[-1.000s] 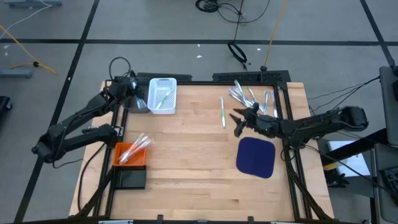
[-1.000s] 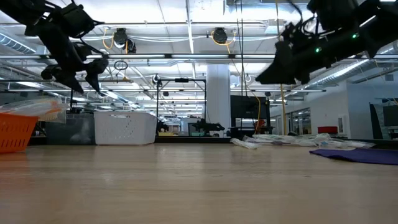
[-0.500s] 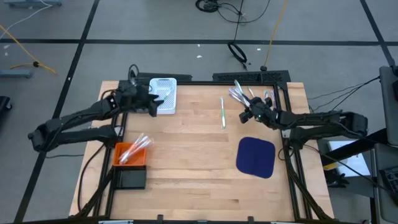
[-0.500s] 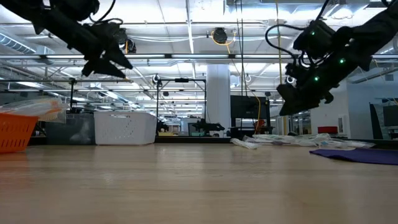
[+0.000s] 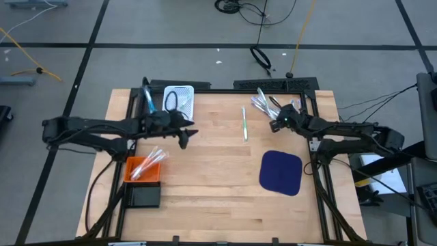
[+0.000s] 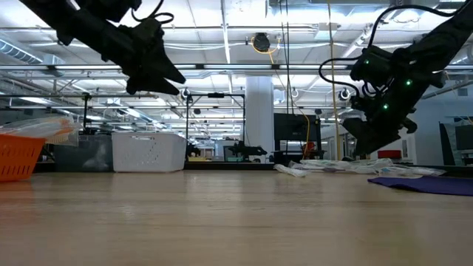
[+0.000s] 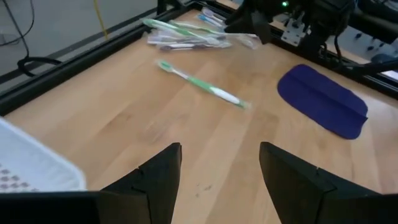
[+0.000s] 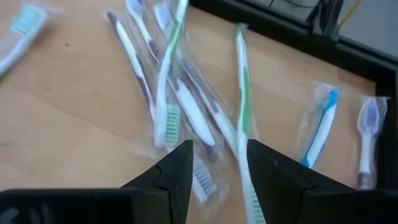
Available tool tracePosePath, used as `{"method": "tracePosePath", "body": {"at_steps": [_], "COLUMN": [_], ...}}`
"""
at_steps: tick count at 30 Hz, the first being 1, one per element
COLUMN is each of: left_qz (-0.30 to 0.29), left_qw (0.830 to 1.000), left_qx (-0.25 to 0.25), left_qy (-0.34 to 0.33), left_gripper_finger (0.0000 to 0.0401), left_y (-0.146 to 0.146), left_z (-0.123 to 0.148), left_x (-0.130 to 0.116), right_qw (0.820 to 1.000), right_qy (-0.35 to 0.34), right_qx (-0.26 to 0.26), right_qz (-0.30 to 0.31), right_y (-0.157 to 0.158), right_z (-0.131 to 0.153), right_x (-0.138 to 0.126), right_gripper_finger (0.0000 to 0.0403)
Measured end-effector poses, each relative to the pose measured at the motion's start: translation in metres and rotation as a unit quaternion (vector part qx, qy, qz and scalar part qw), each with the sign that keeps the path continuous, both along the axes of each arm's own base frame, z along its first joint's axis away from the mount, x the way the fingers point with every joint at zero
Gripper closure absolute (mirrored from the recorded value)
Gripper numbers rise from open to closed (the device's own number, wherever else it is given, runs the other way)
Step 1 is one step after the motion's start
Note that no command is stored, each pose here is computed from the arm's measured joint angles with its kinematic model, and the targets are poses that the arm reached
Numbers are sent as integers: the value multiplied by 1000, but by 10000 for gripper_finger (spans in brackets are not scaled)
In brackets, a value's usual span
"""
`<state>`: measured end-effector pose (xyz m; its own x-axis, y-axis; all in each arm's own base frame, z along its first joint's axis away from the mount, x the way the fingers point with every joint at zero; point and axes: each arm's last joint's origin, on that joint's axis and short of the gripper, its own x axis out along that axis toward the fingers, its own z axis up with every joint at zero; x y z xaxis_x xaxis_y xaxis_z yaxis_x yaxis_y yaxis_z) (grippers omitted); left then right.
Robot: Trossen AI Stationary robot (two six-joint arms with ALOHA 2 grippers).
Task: Pick & Place Toothbrushes
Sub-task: Put the green toothbrush into the white bin
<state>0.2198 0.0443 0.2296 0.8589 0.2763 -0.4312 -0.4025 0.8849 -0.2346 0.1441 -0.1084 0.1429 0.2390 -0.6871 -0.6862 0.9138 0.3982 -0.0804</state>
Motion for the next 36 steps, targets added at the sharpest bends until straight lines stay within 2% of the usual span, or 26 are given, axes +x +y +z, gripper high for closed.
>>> {"method": "tracePosePath", "body": {"at_steps": [12, 22, 27, 31, 36], "left_qz": [-24, -22, -22, -22, -22], "left_qw": [1000, 1000, 1000, 1000, 1000], "left_qx": [2, -1, -1, -1, -1], "left_qy": [3, 20, 19, 19, 19], "left_gripper_finger": [185, 185, 185, 185, 185], "left_y": [-9, -10, -10, -10, -10], "left_z": [-19, -28, -28, -28, -28], "left_x": [24, 29, 29, 29, 29], "right_qw": [999, 998, 998, 998, 998], "right_qy": [22, 40, 56, 65, 67], "right_qx": [39, 39, 28, 13, 18], "right_qz": [-10, -17, 3, -8, -3], "right_y": [-3, -7, -8, -9, -8], "right_z": [-5, -6, -5, -4, -5], "right_x": [-9, -15, -14, -15, -15], "right_gripper_finger": [261, 261, 261, 261, 261]}}
